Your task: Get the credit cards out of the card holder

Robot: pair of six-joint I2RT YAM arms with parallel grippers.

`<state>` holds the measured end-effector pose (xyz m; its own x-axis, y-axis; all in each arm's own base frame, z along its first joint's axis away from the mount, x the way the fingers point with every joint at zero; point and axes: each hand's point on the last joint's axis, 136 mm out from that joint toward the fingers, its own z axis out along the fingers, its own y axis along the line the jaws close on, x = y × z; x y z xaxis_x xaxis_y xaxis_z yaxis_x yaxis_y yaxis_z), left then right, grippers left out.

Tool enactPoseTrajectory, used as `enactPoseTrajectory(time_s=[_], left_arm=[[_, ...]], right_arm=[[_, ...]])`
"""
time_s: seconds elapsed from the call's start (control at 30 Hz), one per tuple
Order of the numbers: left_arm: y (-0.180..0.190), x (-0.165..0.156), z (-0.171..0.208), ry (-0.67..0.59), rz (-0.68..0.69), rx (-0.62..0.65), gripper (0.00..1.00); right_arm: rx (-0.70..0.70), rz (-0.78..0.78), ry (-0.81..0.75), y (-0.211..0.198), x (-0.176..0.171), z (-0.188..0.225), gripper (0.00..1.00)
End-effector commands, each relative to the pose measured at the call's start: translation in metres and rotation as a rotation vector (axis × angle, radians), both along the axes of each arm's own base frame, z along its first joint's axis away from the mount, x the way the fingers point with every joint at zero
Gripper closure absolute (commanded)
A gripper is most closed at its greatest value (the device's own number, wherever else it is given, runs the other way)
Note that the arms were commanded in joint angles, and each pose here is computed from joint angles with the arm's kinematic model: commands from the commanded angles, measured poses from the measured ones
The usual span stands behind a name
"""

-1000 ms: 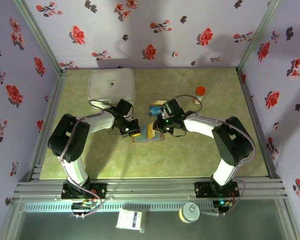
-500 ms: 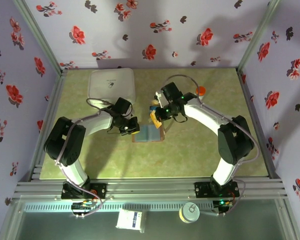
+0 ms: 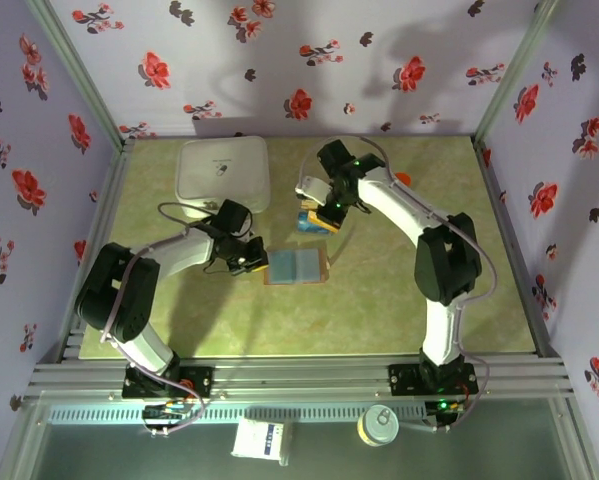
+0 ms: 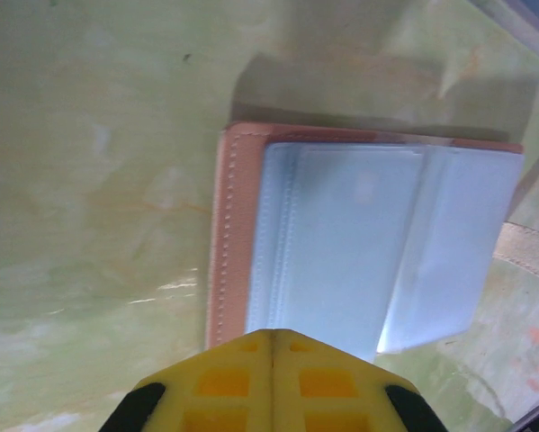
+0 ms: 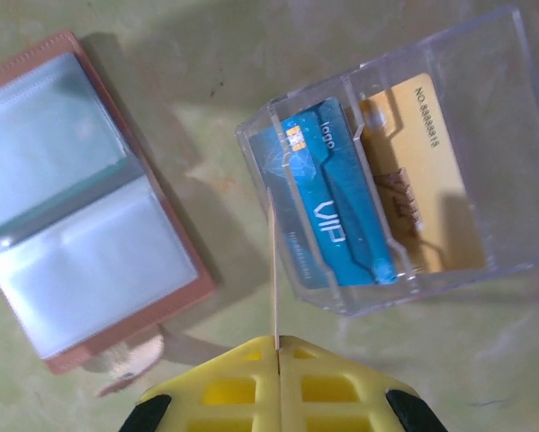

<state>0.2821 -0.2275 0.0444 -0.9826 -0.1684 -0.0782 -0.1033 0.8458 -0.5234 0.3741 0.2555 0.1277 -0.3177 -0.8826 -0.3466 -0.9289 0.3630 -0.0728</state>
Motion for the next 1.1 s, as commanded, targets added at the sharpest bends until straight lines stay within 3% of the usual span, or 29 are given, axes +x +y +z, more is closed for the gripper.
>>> enactPoseTrajectory(time_s=[0.0,0.6,1.0,1.07], left_arm=[[0.007,-0.003,0.002,-0.002,0.011,0.010,0.98],[0.008,0.006,0.003,0.014,0.024,0.021,0.98],[0.006,0.009,0.004,0.021,0.027,0.025,0.98],[0.006,0.010,0.004,0.022,0.028,0.025,0.98]], right_arm=[[-0.092,0.155,0.010,-0.012,0.006,-0.006,1.00],[-0.033,0.246,-0.015,0.009,0.062,-0.005,1.00],[0.000,0.255,0.009,0.019,0.065,-0.017,1.00],[-0.003,0.250,0.012,0.018,0.066,-0.020,0.96]])
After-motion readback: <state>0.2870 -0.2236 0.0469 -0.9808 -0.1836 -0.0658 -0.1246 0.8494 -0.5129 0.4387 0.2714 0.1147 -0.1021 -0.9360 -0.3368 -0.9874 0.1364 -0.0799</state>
